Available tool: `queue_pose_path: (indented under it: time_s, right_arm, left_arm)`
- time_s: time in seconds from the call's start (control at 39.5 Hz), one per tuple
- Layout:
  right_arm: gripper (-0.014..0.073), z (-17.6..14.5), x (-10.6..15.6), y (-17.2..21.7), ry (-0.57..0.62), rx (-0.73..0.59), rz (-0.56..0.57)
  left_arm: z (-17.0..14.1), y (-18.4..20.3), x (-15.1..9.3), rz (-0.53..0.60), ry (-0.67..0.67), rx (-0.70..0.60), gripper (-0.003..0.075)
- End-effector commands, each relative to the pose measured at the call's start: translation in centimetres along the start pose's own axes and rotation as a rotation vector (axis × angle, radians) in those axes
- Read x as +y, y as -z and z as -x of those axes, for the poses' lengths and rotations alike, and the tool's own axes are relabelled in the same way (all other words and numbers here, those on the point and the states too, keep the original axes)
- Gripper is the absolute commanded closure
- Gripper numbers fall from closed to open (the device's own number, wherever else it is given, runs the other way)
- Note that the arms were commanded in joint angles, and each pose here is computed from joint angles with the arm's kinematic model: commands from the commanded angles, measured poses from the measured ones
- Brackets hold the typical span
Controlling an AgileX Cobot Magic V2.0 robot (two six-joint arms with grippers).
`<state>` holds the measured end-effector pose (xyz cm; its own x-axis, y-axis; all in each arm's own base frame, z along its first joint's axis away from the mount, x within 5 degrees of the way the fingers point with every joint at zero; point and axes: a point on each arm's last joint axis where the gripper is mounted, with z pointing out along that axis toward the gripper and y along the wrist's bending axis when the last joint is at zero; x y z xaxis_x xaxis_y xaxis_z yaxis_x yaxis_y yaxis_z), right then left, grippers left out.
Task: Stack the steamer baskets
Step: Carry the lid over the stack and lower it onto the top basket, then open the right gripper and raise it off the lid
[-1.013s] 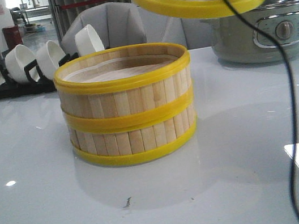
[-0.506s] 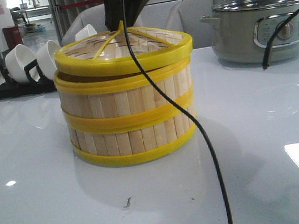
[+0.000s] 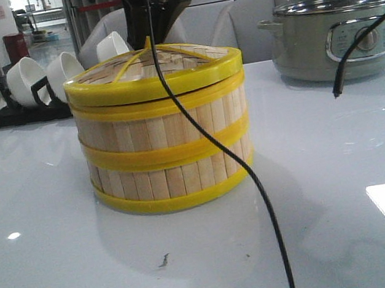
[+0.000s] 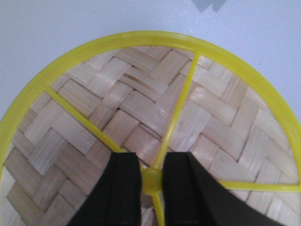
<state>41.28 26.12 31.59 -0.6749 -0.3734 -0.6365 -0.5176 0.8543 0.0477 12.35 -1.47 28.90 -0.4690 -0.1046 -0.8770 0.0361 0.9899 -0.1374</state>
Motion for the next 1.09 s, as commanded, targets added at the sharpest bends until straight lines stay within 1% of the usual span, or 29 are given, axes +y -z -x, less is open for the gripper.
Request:
queue_pose_path:
  time_s: [0.0,0.28,0.94,0.99,1.06]
  right_arm:
    - [0.0566,1.67,0.26,3.85,0.012,-0.105,0.003]
    - [0.0566,1.27,0.25,3.82,0.012,-0.062,0.002]
    - [0.0561,1.30,0.25,3.82,0.012,-0.065,0.002]
    - [0.0535,1.33,0.25,3.82,0.012,-0.069,0.003]
    - [0.0428,1.43,0.26,3.89,0.012,-0.079,0.003]
  left_arm:
    - [1.57,0.51,-0.34,-0.028,0.015,-0.108,0.0632]
    - [1.57,0.51,-0.34,-0.028,0.015,-0.108,0.0632]
    - [1.57,0.51,-0.34,-0.028,0.015,-0.108,0.0632]
    - [1.57,0.51,-0.34,-0.028,0.015,-0.108,0.0632]
    - [1.57,0.51,-0.34,-0.028,0.015,-0.108,0.0632]
